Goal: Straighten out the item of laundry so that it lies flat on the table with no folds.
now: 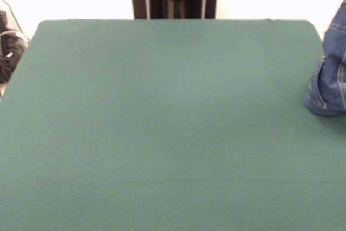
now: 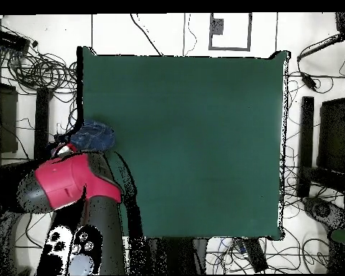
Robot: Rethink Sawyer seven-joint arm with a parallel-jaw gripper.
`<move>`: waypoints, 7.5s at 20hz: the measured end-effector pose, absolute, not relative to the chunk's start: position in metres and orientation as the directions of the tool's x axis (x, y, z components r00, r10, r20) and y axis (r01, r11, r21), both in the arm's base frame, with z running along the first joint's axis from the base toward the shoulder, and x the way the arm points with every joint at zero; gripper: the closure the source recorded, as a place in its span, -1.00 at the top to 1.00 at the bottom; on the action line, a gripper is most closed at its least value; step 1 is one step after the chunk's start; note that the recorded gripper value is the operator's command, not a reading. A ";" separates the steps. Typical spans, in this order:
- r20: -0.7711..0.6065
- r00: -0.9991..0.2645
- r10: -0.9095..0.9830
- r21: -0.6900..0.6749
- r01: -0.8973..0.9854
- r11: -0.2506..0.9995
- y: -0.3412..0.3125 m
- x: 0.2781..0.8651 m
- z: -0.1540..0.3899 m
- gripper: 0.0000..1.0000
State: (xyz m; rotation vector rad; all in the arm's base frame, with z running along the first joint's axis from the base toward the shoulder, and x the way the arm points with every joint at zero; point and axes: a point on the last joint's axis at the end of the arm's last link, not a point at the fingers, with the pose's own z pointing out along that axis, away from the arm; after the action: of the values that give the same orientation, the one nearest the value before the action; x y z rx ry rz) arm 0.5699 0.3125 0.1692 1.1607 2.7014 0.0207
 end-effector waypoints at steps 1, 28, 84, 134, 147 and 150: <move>-0.184 -0.678 0.711 0.089 0.709 0.700 0.305 0.570 0.170 -1.00; -0.144 -0.744 0.652 0.112 0.643 0.758 0.207 0.556 0.169 -1.00; -0.188 -0.866 0.463 0.266 0.409 0.873 0.098 0.523 0.179 1.00; -0.095 -0.943 0.319 -0.065 0.326 0.943 0.249 0.522 0.104 1.00; -0.055 -0.943 0.329 -0.183 0.333 0.925 0.281 0.515 0.061 1.00; -0.052 -0.936 0.349 -0.185 0.352 0.918 0.289 0.520 0.061 1.00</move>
State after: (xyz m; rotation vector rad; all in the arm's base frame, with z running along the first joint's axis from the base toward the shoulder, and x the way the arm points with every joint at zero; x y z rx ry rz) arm 0.5197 0.2888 0.0609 0.5588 3.0581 -0.3002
